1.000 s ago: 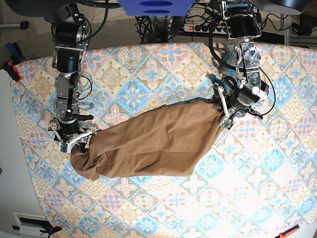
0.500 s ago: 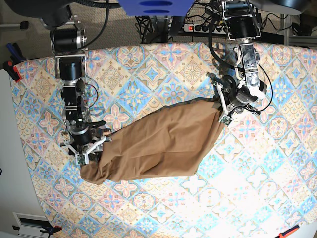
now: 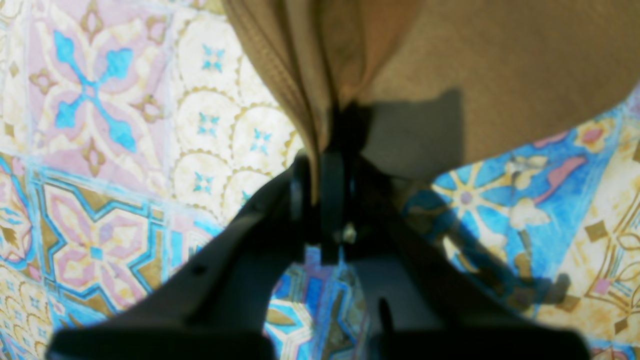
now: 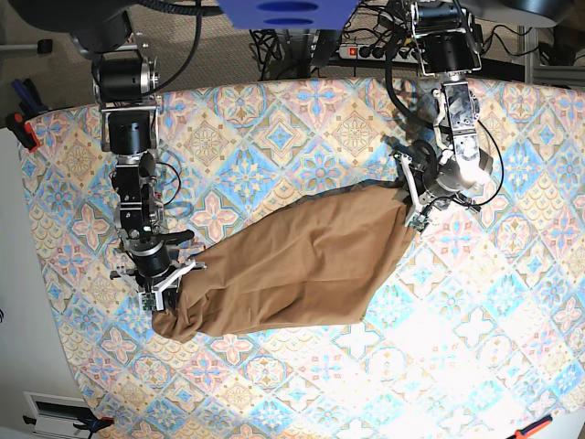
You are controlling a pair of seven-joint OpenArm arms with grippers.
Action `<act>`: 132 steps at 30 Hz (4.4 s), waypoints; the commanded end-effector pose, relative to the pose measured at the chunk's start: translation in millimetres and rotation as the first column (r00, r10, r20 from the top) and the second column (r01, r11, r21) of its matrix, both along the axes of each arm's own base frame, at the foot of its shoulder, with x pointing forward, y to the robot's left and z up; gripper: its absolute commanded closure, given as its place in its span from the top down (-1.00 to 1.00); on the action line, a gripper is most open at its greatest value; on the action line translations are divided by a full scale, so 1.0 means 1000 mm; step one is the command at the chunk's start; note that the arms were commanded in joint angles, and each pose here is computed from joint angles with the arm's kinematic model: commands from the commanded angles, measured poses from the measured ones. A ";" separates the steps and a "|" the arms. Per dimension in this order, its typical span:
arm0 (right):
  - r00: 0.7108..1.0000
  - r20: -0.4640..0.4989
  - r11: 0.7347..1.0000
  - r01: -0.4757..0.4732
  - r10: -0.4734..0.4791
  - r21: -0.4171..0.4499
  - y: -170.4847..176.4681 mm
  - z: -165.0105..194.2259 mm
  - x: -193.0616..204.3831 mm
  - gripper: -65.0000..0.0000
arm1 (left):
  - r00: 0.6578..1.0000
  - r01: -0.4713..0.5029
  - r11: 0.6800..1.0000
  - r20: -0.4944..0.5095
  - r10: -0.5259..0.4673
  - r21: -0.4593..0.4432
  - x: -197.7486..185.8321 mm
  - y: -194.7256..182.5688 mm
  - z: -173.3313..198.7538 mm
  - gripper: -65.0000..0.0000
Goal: Layout the t-shirt on the table in an organized manner, then fold the t-shirt properly
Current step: 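Lift the shirt with both grippers and swing it to shake it out, then lay the shirt flat, dragging both grippers toward the robot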
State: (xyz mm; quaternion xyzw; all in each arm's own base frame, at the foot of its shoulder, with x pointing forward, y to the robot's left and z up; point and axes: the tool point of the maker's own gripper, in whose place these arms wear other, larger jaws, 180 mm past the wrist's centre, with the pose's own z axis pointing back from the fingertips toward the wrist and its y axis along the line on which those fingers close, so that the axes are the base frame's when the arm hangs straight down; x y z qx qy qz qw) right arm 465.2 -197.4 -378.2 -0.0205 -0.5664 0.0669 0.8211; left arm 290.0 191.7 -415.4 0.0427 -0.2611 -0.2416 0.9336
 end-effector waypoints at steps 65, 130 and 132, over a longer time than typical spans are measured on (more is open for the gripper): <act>0.953 0.127 0.957 0.261 -0.276 0.126 -0.090 0.141 0.041 -1.00 | 0.957 0.043 0.984 0.275 -0.090 0.172 0.217 0.009 0.172 -1.00; 0.931 -0.006 0.924 0.364 -0.366 0.118 -0.086 0.032 -0.104 -1.00 | 0.992 0.066 0.951 0.081 -0.095 0.303 0.031 0.038 0.051 -1.00; 0.930 -0.031 0.924 0.367 -0.366 0.110 -0.085 0.022 -0.114 -1.00 | 0.996 0.071 0.948 0.031 -0.085 0.310 0.016 0.041 0.039 -1.00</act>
